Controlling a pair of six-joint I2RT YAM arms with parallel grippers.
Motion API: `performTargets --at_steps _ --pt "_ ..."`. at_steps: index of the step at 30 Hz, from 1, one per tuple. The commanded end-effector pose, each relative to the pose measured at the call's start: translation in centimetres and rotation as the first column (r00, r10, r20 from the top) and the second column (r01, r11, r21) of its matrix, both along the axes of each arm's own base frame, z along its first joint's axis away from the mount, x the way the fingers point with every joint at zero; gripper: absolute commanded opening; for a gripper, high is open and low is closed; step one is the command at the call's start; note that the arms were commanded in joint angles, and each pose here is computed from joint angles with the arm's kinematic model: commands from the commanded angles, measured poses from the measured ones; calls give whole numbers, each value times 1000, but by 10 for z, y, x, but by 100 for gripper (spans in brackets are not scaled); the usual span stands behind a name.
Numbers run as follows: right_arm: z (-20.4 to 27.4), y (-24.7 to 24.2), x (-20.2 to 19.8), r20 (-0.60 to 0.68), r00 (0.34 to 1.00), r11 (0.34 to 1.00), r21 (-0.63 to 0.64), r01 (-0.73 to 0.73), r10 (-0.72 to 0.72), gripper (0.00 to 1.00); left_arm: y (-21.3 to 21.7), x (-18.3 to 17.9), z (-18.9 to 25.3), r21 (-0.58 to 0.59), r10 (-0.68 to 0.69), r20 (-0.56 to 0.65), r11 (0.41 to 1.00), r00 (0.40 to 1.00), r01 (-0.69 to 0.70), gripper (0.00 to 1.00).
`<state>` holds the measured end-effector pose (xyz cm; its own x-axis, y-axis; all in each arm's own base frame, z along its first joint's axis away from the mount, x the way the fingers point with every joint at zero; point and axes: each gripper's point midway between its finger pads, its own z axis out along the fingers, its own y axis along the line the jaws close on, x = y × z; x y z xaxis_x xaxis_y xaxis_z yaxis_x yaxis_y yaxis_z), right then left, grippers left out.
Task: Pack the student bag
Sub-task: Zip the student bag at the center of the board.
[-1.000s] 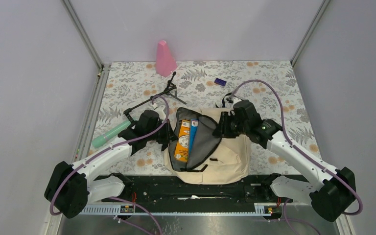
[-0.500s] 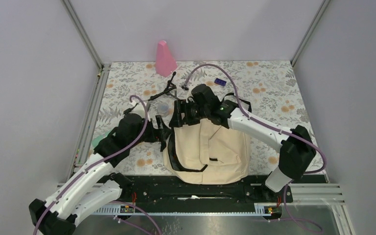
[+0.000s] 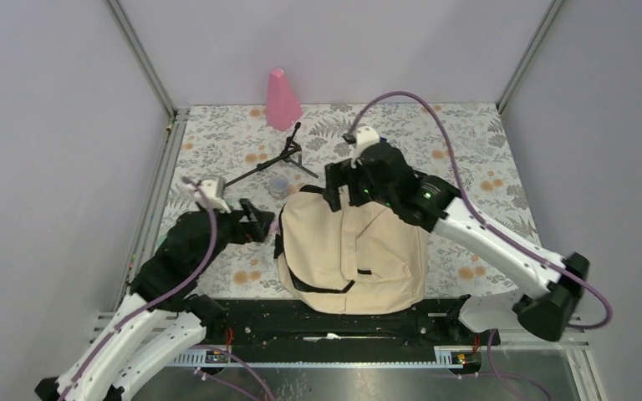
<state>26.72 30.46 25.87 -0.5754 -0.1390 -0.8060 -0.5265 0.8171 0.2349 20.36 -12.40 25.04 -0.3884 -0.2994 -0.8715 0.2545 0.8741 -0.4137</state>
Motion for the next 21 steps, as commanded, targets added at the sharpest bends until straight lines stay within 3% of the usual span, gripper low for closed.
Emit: performTargets --at_steps 1,7,13,18,21 --pt "-20 -62 -5 35 990 983 -119 140 -137 100 -59 -4 -7 2 -242 -18 970 970 243 88" --pt "-78 -141 -25 -79 931 928 -140 345 -357 100 -123 -36 2 -39 -382 25 923 924 383 88" --pt "-94 -193 -44 -46 851 849 -120 515 -523 100 -190 -96 -18 35 -561 14 828 828 560 88" --pt "-93 -213 -62 -43 809 810 -54 584 -586 100 -221 -122 -59 108 -585 -94 798 805 593 82" --pt "-99 -217 -73 -71 804 806 -28 591 -591 100 -224 -126 -84 184 -542 -120 811 832 556 76"
